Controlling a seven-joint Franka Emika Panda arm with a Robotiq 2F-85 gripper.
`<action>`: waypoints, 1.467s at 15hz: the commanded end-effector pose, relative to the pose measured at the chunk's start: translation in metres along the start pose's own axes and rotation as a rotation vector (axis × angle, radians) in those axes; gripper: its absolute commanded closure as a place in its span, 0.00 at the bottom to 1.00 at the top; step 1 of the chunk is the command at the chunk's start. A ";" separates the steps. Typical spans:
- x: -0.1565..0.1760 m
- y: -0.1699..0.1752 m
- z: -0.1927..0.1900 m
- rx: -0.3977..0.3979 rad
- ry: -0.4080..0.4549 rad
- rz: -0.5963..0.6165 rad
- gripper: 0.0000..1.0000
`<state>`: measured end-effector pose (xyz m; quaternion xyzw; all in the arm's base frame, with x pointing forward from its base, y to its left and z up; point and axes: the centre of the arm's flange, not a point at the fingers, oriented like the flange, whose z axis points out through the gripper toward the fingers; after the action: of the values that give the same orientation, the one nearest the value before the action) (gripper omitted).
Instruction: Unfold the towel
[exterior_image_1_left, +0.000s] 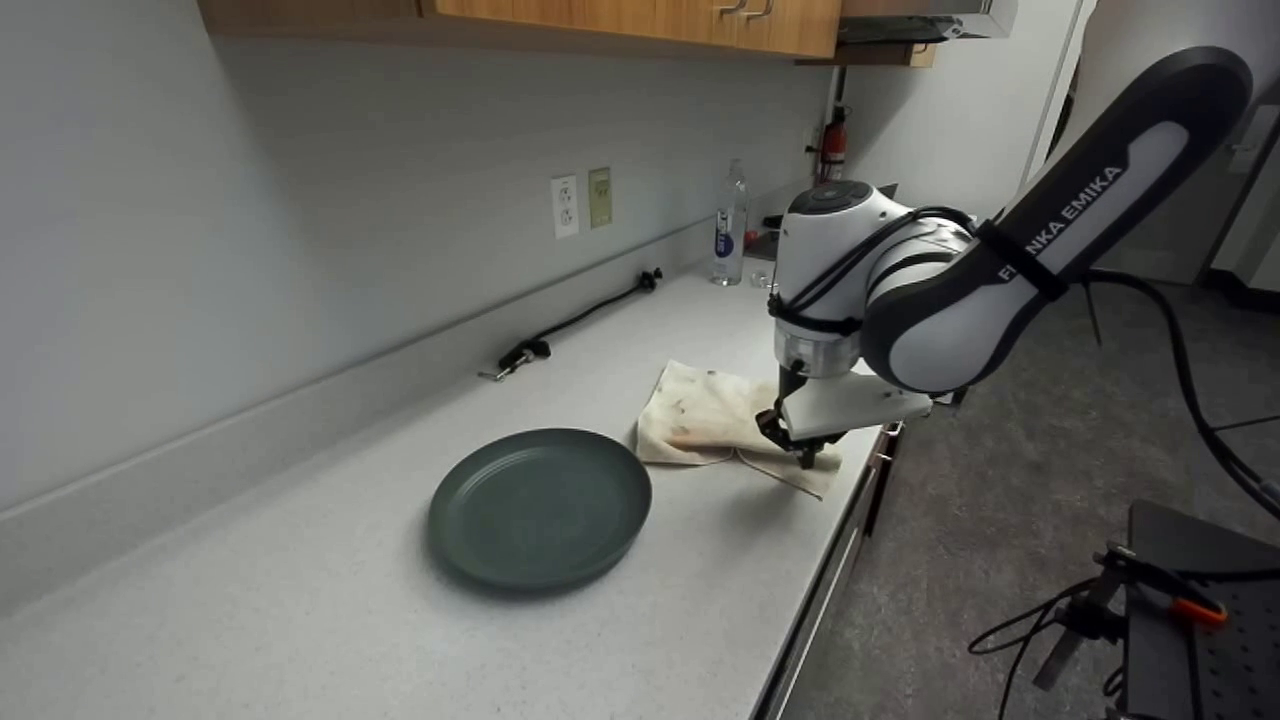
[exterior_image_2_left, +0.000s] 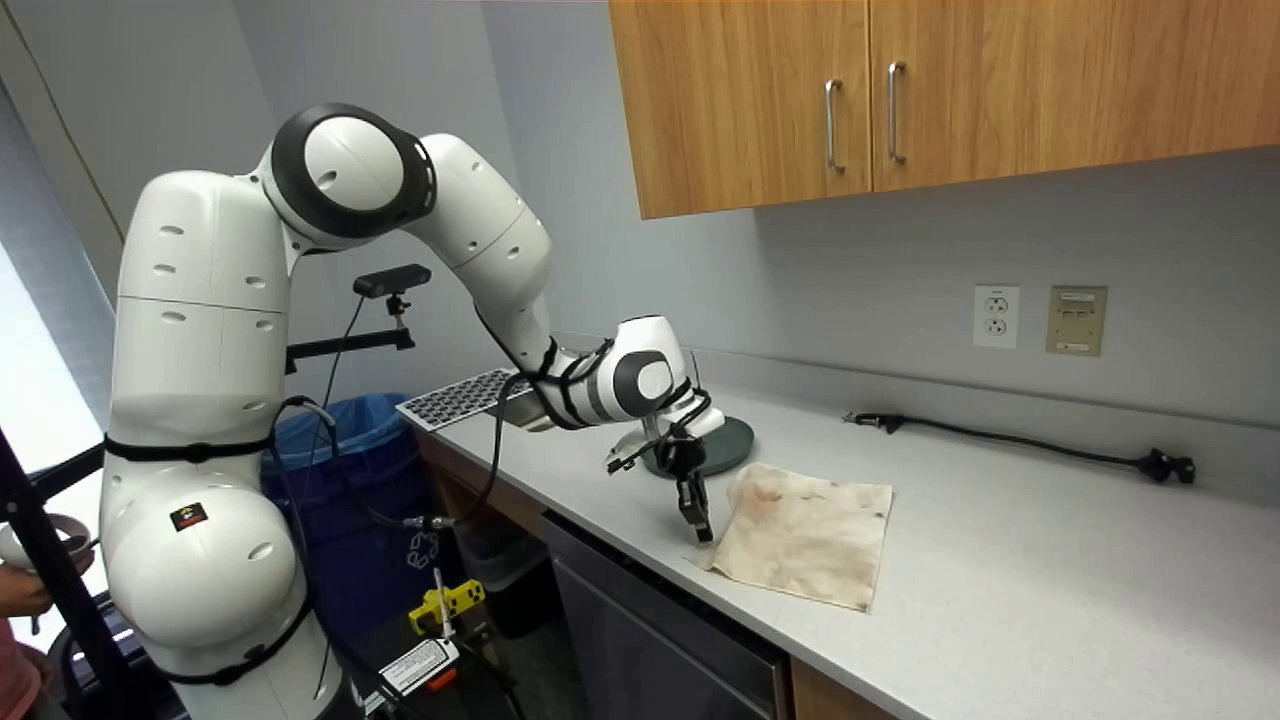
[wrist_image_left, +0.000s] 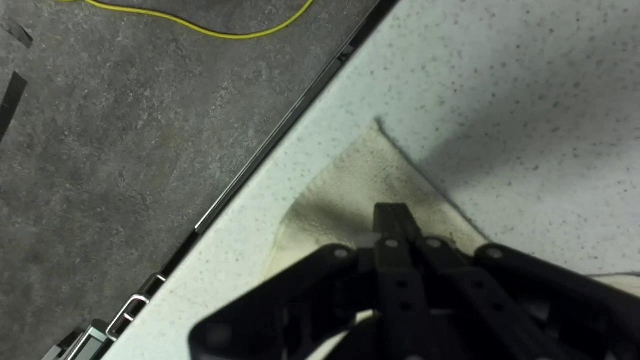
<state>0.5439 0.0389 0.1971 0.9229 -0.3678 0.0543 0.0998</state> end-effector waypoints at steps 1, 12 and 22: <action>0.007 -0.001 0.006 0.004 -0.042 0.009 1.00; 0.006 0.002 0.018 0.039 -0.167 0.003 1.00; -0.048 -0.024 -0.013 0.126 -0.365 -0.231 1.00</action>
<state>0.5297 0.0918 0.1852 0.9550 -0.2861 -0.0784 -0.0079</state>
